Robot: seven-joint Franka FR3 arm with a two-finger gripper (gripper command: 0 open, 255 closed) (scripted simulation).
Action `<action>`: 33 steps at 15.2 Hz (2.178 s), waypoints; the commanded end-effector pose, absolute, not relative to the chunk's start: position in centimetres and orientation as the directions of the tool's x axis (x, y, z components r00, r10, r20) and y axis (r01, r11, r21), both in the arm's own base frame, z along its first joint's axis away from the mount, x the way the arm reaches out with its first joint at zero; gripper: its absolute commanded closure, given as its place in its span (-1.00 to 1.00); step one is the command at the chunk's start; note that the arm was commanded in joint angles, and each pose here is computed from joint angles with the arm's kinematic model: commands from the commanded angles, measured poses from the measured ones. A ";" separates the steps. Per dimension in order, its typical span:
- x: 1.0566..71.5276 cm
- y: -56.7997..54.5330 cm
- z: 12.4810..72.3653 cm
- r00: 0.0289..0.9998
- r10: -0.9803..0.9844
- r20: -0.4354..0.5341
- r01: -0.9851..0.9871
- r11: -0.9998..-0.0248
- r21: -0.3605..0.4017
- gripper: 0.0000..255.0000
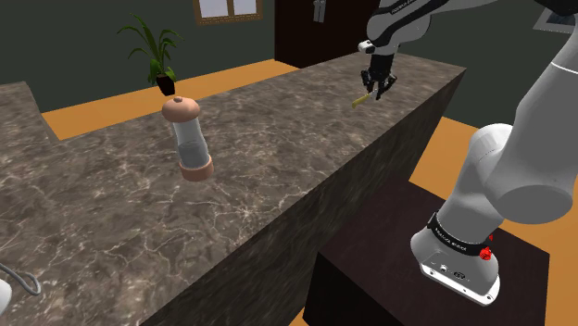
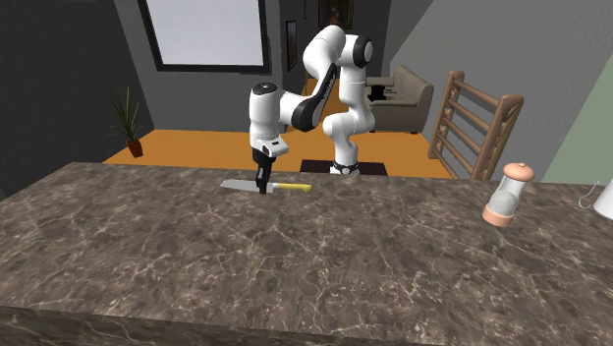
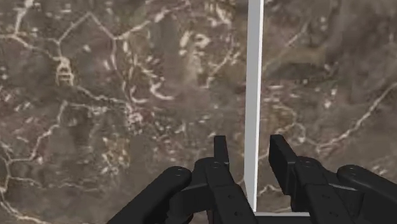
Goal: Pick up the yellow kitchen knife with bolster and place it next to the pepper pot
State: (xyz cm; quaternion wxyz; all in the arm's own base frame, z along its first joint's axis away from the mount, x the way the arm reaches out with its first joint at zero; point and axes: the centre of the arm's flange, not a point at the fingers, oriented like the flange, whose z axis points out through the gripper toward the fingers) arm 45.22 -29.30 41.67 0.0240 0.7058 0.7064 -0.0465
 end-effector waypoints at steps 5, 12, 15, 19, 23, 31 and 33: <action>45.2 -29.3 41.7 -0.002 0.995 -0.099 0.999 -0.001 -0.032 1.00; 45.2 -29.3 43.8 -0.002 0.995 -0.099 0.999 -0.001 -0.032 1.00; 45.2 -29.3 45.4 -0.002 0.995 -0.099 0.999 -0.001 -0.032 1.00; 45.2 -29.3 47.5 -0.002 0.995 -0.099 0.999 -0.001 -0.032 1.00; 45.2 -29.3 49.6 -0.002 0.995 -0.099 0.999 -0.001 -0.032 1.00; 45.2 -29.3 53.8 -0.002 0.995 -0.099 0.999 -0.001 -0.032 1.00; 45.2 -29.3 54.9 -0.002 0.995 -0.099 0.999 -0.001 -0.032 1.00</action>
